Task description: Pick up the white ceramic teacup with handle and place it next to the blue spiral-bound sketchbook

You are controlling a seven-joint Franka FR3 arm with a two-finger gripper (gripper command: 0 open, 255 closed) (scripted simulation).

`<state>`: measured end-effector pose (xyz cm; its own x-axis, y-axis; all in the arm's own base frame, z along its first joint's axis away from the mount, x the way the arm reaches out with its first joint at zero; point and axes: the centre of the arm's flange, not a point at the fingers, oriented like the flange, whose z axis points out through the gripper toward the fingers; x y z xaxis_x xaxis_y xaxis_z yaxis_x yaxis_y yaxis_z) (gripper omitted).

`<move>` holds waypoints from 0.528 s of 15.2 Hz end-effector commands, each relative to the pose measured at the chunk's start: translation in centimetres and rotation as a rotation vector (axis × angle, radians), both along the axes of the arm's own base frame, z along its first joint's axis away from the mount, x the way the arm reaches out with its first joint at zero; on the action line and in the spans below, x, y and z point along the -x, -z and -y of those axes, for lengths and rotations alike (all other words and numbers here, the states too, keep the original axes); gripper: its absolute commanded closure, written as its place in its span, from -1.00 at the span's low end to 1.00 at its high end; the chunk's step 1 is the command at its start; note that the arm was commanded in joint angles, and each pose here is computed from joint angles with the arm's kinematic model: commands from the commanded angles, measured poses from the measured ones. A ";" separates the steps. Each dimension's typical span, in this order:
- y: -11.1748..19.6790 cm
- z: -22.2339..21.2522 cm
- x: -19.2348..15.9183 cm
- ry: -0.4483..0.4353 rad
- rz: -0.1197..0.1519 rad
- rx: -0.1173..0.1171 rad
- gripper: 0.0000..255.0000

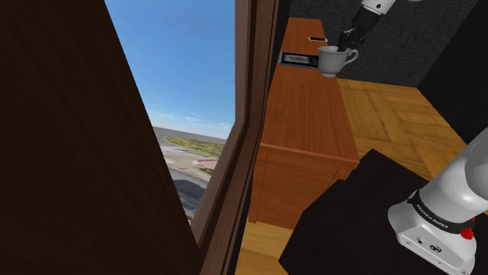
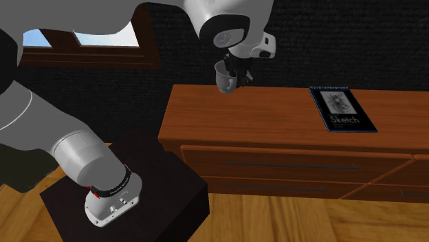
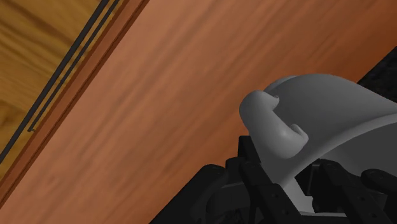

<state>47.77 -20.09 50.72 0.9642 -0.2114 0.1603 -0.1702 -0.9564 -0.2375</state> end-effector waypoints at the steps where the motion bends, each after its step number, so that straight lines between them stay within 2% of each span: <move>1: 0.4 1.2 -1.4 0.000 0.000 0.000 1.00; 8: 2.9 7.0 -8.2 0.000 0.000 0.000 1.00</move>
<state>54.83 -26.26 48.29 0.9642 -0.2124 0.1589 -0.1715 -0.9561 -0.2376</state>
